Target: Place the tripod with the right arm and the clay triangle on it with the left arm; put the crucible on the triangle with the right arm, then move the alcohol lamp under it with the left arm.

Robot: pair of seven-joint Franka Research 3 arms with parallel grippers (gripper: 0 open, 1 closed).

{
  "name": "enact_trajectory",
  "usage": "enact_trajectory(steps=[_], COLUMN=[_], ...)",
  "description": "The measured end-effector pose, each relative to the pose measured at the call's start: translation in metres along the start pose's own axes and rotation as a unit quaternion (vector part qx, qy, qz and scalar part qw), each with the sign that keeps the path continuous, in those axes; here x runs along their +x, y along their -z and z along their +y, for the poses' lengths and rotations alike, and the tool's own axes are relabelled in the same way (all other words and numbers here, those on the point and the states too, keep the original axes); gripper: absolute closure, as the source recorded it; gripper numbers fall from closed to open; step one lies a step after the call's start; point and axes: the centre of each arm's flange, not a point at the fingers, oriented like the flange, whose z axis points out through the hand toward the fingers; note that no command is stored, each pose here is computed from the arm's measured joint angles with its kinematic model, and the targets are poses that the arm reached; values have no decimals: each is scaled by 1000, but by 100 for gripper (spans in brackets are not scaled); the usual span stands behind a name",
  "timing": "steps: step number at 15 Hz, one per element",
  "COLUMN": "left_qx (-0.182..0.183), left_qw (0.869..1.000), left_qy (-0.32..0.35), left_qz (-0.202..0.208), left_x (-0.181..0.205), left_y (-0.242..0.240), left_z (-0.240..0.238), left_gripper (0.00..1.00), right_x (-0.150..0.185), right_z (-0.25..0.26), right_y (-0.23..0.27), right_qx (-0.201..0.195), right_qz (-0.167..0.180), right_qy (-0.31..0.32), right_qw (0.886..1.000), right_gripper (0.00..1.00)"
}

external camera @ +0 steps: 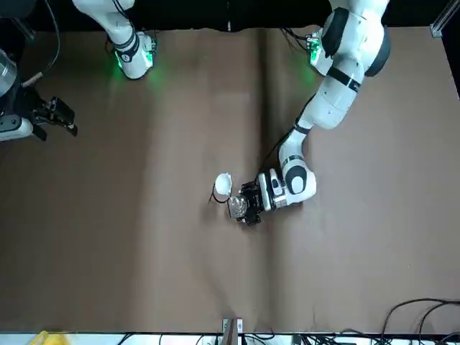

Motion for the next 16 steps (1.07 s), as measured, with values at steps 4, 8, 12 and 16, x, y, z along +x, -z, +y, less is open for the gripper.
enact_trajectory(steps=[4,8,12,16], left_qx=[4,2,-4,-12], left_qw=[1000,1000,1000,1000], left_qy=[7,6,-8,-14], left_qz=[-5,-10,-9,0], left_x=[-6,-8,-10,-7], left_y=[16,26,51,51], left_z=[-3,-4,-21,-22], left_gripper=[11,1,2,22], right_x=[0,0,0,0], right_z=[0,-1,-1,-1], right_y=[0,-1,-1,-1], right_qx=[0,0,0,0], right_qz=[0,-1,-1,-1], right_qy=[0,1,1,1], right_qw=[1000,1000,1000,1000], right_gripper=[0,0,0,0])
